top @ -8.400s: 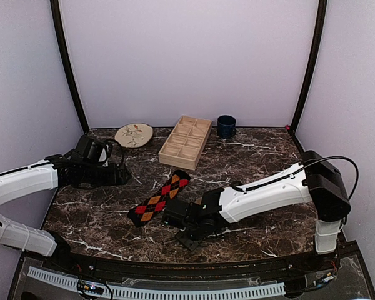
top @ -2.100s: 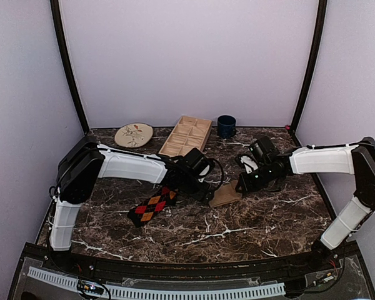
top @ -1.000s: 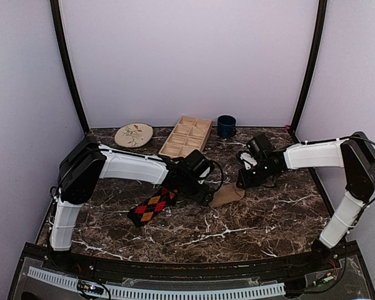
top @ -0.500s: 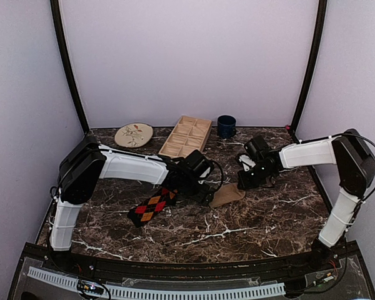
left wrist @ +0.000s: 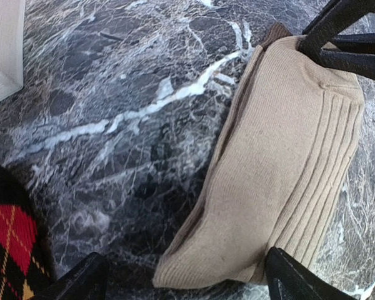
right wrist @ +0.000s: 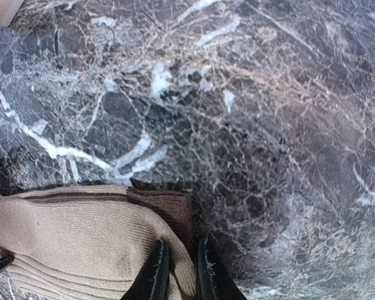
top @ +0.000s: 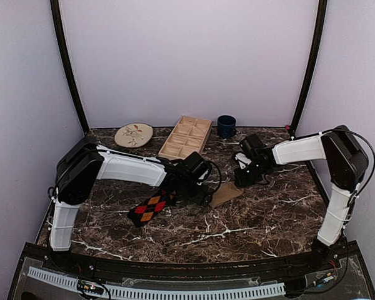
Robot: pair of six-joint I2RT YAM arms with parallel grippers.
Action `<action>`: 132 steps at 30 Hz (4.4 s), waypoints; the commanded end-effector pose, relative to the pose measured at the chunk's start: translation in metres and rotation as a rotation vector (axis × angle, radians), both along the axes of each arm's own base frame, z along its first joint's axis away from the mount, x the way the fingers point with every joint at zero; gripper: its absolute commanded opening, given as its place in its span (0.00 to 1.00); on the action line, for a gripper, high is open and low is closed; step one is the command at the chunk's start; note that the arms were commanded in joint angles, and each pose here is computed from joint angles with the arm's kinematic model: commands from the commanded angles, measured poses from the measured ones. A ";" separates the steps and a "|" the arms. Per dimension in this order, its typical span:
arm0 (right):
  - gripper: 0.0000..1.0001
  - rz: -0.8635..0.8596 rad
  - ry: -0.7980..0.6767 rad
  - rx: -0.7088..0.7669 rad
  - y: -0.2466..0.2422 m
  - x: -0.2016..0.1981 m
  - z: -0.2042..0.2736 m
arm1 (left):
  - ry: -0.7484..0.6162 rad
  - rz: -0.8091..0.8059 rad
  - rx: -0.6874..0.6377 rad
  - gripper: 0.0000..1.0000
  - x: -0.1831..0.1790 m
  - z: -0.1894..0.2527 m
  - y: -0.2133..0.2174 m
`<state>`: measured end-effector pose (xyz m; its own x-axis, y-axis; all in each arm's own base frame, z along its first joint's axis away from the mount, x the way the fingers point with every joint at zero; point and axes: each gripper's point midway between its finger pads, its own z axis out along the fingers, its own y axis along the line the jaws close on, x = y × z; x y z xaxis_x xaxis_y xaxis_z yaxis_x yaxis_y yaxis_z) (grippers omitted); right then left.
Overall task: Roll the socks
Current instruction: Move the sock to the center of the board, then adjust the sock at the center of the board.
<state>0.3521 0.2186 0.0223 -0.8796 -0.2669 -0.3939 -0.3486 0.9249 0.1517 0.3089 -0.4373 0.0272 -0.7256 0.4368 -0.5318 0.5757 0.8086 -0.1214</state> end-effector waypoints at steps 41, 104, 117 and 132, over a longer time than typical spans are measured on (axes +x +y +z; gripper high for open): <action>0.48 0.077 -0.257 -0.054 0.050 0.049 0.081 | -0.104 0.171 0.005 0.91 -0.032 0.071 0.073; 0.00 0.248 0.058 0.589 0.192 -0.086 0.066 | -0.052 0.254 -0.207 0.77 -0.042 0.084 0.135; 0.00 0.171 0.095 0.636 0.183 -0.063 0.048 | -0.047 0.238 -0.186 0.77 -0.042 0.083 0.134; 0.00 0.109 0.152 0.590 0.169 -0.052 0.007 | -0.036 0.226 -0.161 0.77 -0.036 0.077 0.126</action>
